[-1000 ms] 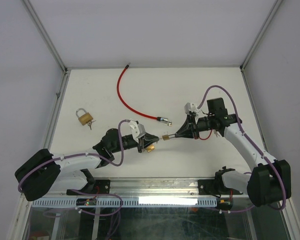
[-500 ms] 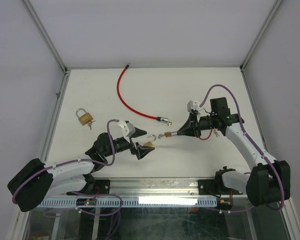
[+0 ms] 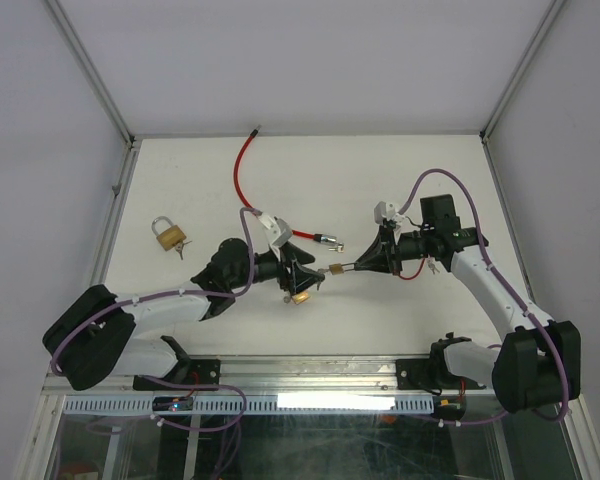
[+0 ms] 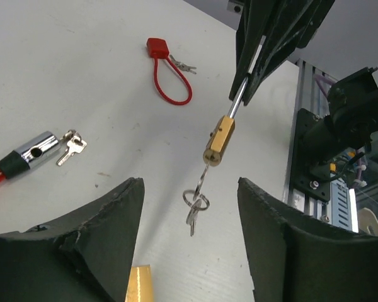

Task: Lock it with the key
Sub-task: Lock the lock.

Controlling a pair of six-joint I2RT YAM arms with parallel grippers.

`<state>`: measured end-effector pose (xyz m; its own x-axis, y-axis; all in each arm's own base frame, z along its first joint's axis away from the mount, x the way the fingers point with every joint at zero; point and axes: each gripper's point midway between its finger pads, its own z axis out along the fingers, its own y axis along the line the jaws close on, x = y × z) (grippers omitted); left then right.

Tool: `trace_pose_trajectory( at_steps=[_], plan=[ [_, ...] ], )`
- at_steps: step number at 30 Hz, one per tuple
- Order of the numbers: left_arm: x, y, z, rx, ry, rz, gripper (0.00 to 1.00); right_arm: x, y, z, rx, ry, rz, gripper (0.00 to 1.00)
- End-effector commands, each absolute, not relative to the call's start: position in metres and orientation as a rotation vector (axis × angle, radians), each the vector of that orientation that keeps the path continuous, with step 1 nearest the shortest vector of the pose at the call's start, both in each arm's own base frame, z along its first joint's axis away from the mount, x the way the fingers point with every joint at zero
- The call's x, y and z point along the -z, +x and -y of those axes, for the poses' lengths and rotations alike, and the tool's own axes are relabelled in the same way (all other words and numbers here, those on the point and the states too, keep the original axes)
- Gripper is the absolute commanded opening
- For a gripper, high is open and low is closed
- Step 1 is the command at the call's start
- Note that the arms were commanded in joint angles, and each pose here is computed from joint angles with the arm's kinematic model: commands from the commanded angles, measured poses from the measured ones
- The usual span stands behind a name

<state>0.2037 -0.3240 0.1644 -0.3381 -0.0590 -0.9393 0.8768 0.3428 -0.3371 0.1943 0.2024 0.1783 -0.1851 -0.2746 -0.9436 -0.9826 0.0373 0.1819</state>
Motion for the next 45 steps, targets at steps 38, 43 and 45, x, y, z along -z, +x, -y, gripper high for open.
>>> trace_pose_trajectory(
  at_steps=[38, 43, 45],
  plan=[
    [-0.133, 0.216, 0.290, 0.921, 1.050, -1.680, 0.00, -0.196, 0.201, -0.205, -1.175, -1.318, -1.521, 0.00],
    [-0.160, 0.215, 0.293, 0.964, 0.985, -1.588, 0.00, -0.193, 0.217, -0.201, -1.162, -1.227, -1.605, 0.00],
    [-0.178, 0.215, 0.298, 1.017, 0.933, -1.523, 0.00, -0.191, 0.238, -0.192, -1.120, -1.103, -1.690, 0.00]
  ],
)
